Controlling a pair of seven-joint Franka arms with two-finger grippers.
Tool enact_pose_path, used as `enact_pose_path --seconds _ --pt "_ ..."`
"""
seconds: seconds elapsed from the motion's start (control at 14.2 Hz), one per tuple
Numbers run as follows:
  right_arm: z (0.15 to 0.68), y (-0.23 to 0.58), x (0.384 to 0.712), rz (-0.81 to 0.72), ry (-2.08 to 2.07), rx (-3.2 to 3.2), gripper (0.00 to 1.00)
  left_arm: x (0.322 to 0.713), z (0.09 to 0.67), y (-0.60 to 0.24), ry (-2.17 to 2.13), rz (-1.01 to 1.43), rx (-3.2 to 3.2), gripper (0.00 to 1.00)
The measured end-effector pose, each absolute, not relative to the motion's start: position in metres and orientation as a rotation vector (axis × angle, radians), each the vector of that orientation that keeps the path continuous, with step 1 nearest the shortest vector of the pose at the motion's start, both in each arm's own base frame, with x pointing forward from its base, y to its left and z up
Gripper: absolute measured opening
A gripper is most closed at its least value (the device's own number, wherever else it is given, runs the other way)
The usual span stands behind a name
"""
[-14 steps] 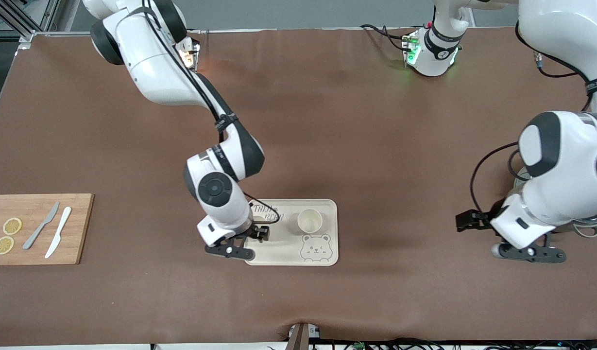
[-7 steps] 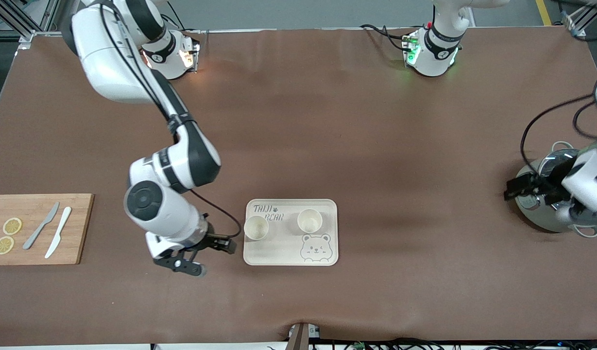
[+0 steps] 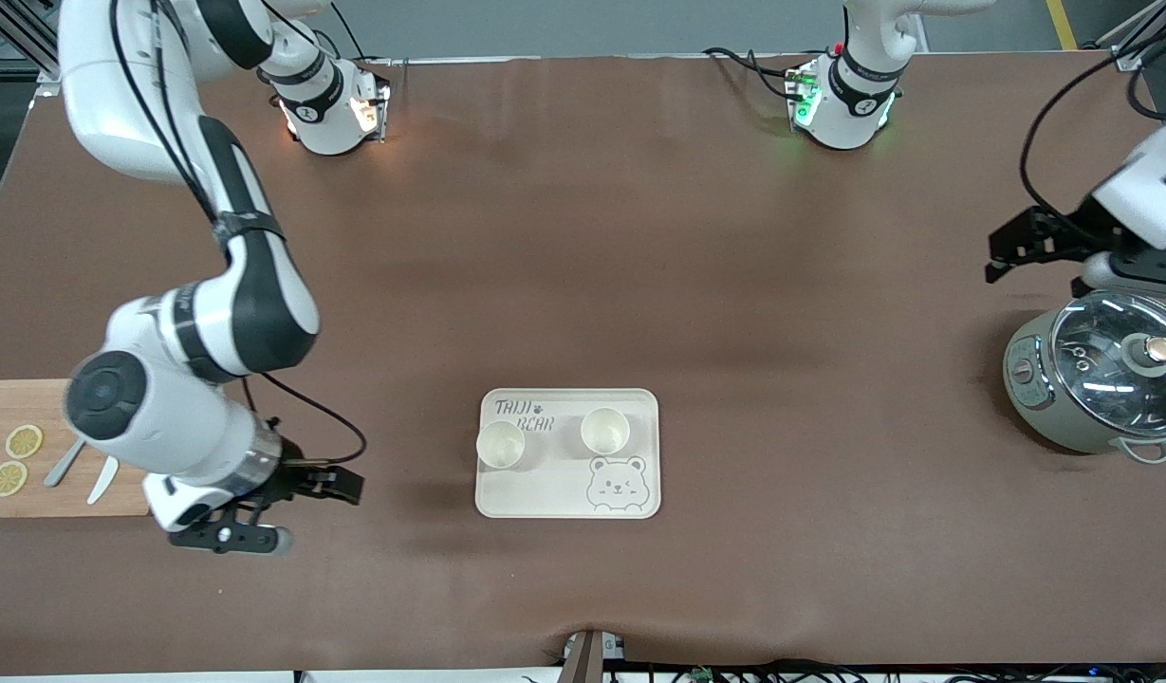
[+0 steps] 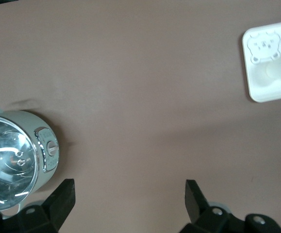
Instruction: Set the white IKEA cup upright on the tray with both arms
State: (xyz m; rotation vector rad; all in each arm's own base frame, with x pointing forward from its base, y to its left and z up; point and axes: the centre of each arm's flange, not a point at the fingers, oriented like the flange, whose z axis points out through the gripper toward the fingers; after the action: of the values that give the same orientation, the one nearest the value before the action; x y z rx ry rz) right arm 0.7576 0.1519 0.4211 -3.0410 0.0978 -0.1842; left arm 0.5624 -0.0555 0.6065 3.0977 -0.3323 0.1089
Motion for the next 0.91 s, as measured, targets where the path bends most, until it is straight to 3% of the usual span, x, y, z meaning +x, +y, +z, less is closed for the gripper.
enact_pose_path --seconds 0.35,0.91 --pt "0.438 0.101 0.744 -0.124 0.139 -3.066 1.0 0.561 0.601 -0.071 -0.332 0.097 3.101 1.0" --pt "0.46 0.051 0.675 -0.168 0.162 -3.098 1.0 0.563 0.598 -0.075 -0.304 0.095 3.103 1.0"
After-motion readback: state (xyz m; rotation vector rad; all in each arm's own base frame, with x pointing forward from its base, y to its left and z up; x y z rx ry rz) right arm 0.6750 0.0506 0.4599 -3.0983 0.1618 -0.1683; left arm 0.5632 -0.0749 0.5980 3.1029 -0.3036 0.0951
